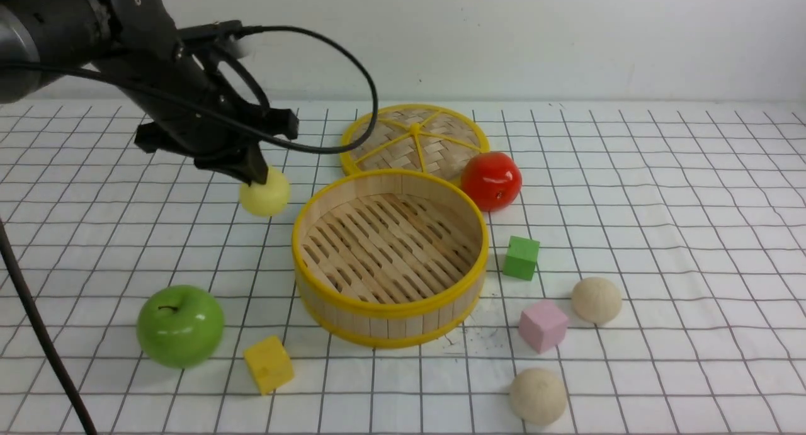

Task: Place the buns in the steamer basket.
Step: Use the left arm to put the steamed stuffed bun into the steamer, then use the right arm to grab a steamed stuffed bun

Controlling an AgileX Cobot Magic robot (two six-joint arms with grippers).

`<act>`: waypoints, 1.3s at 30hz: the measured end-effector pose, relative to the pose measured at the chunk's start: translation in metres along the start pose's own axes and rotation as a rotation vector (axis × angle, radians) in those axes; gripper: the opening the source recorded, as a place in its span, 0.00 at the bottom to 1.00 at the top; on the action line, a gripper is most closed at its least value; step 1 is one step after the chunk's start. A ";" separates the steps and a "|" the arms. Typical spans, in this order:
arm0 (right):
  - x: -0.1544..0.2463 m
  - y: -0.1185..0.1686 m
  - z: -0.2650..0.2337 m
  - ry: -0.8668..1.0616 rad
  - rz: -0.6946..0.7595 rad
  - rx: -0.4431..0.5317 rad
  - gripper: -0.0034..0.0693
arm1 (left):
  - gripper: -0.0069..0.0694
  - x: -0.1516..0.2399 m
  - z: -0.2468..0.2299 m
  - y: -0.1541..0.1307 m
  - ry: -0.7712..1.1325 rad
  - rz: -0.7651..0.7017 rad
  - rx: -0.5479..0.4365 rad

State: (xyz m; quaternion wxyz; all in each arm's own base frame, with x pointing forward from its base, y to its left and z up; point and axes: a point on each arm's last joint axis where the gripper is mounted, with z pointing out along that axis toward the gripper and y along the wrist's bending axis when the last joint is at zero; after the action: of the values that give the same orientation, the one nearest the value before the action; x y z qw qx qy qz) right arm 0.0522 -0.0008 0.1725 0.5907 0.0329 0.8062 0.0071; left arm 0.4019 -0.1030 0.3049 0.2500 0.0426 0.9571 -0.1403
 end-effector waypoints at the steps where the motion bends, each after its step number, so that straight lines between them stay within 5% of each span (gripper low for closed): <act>1: 0.000 0.000 0.000 0.000 0.000 0.000 0.38 | 0.07 0.001 -0.001 -0.007 0.002 0.013 0.022; 9: 0.000 0.000 0.000 0.000 0.000 0.000 0.38 | 0.07 0.008 0.036 -0.039 0.020 0.075 0.076; 27: 0.000 0.000 0.000 0.000 0.000 0.000 0.38 | 0.23 0.017 0.078 -0.032 0.097 -0.005 0.048; 33: 0.000 0.000 0.000 0.000 0.000 0.000 0.38 | 0.37 0.019 0.067 -0.032 0.133 0.018 0.028; 39: 0.000 0.000 0.000 0.000 0.000 0.000 0.38 | 0.43 0.014 -0.014 -0.043 0.150 0.077 0.022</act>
State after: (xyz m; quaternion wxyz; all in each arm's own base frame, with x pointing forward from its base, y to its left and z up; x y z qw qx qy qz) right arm 0.0522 -0.0008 0.1725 0.5907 0.0329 0.8062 0.0071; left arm 0.3766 -0.1405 0.3200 0.1824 0.0927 0.9691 -0.1376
